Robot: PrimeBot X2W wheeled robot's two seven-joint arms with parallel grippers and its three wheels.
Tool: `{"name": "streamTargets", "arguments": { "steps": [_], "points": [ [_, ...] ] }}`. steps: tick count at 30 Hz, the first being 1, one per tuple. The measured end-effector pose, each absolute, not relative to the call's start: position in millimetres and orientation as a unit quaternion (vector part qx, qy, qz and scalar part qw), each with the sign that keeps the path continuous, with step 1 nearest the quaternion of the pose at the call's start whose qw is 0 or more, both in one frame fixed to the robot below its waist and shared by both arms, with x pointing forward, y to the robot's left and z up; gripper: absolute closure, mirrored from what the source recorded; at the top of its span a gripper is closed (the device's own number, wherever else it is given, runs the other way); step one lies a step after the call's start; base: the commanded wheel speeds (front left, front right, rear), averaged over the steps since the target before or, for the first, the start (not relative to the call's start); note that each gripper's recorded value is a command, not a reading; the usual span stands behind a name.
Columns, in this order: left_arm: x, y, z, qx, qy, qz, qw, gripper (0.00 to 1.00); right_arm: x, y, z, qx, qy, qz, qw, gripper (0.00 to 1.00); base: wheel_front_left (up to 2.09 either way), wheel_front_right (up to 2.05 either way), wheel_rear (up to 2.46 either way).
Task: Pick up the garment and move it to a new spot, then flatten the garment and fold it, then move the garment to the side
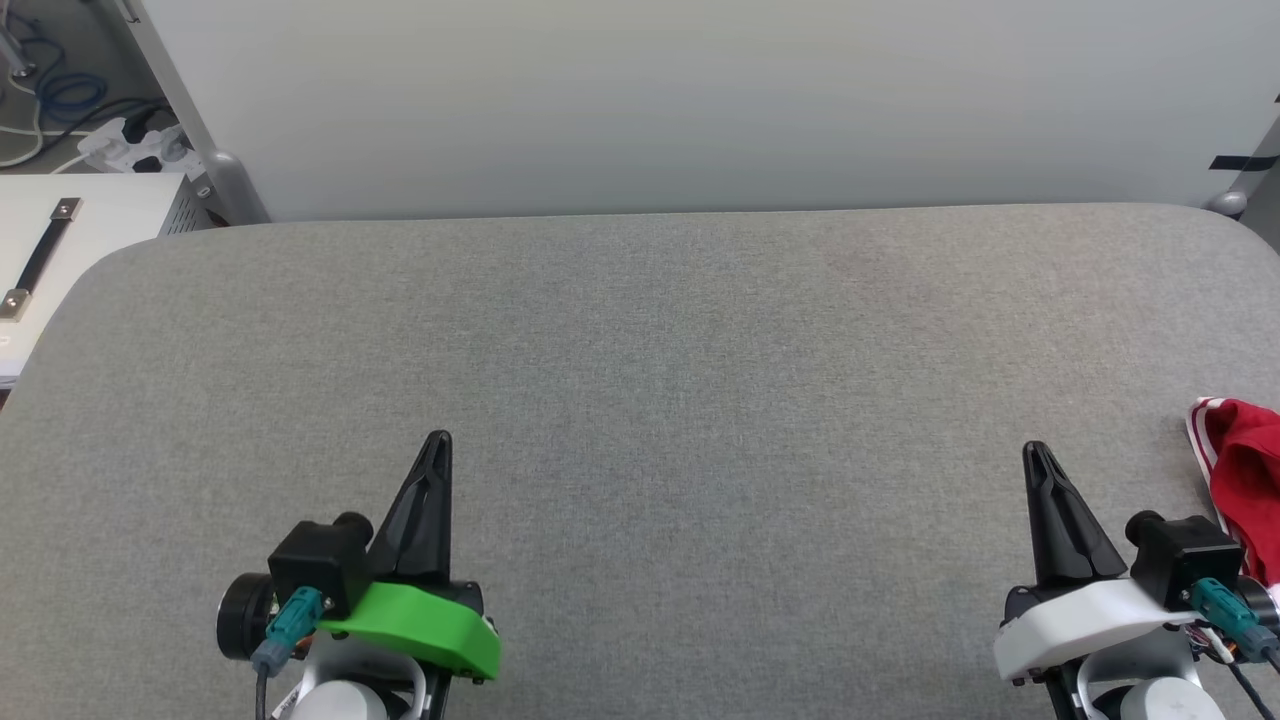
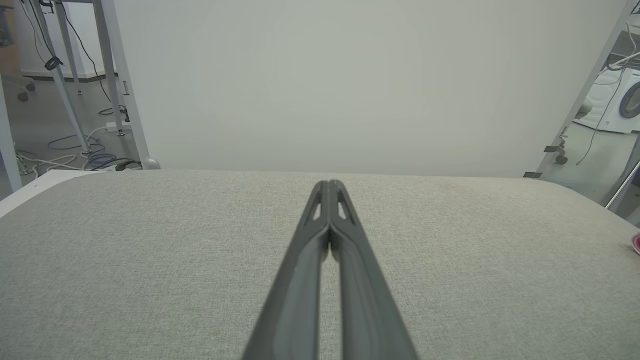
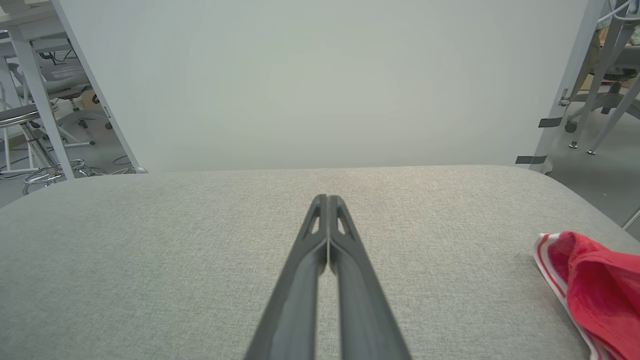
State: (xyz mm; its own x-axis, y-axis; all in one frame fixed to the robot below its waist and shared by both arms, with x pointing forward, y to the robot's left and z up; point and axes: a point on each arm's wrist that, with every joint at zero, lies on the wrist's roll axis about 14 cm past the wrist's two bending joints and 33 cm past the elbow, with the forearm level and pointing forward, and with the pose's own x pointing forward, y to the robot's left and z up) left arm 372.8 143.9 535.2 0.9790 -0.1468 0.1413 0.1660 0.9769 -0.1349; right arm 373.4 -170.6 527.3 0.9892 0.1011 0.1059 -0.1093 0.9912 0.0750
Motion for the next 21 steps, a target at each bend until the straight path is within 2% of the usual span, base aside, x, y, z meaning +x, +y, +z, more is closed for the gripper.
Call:
{"name": "streamTargets", "arguments": {
  "steps": [21],
  "points": [
    [374.4, 150.9, 535.8, -0.05, -0.055, -0.065, 0.995, 1.0, 373.5, -168.2, 527.5, 0.023, -0.04, 0.057, 0.997, 1.0, 0.0, 0.0, 0.0]
  ]
}}
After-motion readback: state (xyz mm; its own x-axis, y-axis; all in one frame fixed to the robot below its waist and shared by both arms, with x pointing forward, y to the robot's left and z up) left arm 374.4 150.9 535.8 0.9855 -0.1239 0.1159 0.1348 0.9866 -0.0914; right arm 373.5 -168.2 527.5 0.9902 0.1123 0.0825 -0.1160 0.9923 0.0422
